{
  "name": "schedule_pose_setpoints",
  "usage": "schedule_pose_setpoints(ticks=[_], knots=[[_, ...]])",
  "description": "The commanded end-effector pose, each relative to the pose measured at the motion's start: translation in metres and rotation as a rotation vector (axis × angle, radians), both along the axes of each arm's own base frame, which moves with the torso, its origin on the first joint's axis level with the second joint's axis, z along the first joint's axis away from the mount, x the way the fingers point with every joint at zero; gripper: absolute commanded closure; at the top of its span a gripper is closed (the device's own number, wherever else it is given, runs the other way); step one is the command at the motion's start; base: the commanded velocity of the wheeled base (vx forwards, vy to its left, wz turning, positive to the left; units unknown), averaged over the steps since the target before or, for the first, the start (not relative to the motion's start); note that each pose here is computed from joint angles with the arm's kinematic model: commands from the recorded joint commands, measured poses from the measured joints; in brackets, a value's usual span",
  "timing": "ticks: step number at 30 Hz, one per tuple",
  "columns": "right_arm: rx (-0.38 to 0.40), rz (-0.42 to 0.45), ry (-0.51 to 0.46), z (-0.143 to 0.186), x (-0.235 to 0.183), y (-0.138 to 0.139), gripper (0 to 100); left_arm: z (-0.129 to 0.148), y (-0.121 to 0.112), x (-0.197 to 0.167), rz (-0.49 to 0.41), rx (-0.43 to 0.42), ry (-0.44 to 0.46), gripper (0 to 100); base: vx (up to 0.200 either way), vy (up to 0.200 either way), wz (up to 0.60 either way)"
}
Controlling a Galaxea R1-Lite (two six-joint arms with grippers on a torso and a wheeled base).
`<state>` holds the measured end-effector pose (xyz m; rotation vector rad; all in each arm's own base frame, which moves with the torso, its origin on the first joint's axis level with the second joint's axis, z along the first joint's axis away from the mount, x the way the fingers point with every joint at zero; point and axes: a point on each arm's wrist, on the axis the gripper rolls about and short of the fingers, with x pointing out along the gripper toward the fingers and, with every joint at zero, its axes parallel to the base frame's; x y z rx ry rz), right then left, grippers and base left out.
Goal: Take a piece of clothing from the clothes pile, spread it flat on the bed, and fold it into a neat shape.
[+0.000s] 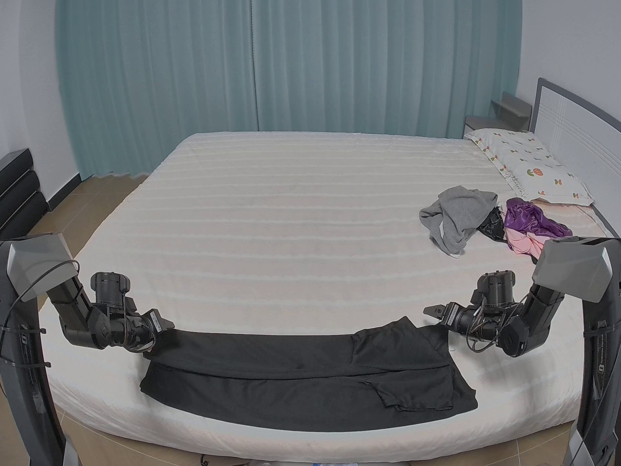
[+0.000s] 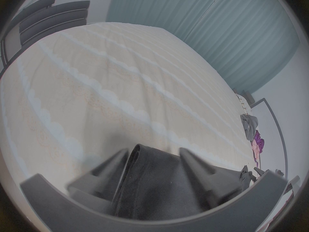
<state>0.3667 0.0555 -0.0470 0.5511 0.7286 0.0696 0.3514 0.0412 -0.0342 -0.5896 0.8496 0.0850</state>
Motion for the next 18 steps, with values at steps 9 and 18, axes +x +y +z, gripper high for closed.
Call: schedule_pose_setpoints(ticks=[9, 18], knots=[[-0.003, 0.015, 0.021, -0.006, -0.001, 0.005, 0, 0.007, 0.005, 0.011, 0.113, -0.046, -0.061, 100, 0.000, 0.000, 0.00], [-0.007, 0.027, 0.031, -0.011, 0.006, 0.012, 100, 0.004, 0.007, 0.013, 0.148, -0.040, -0.080, 100, 0.000, 0.000, 0.00]])
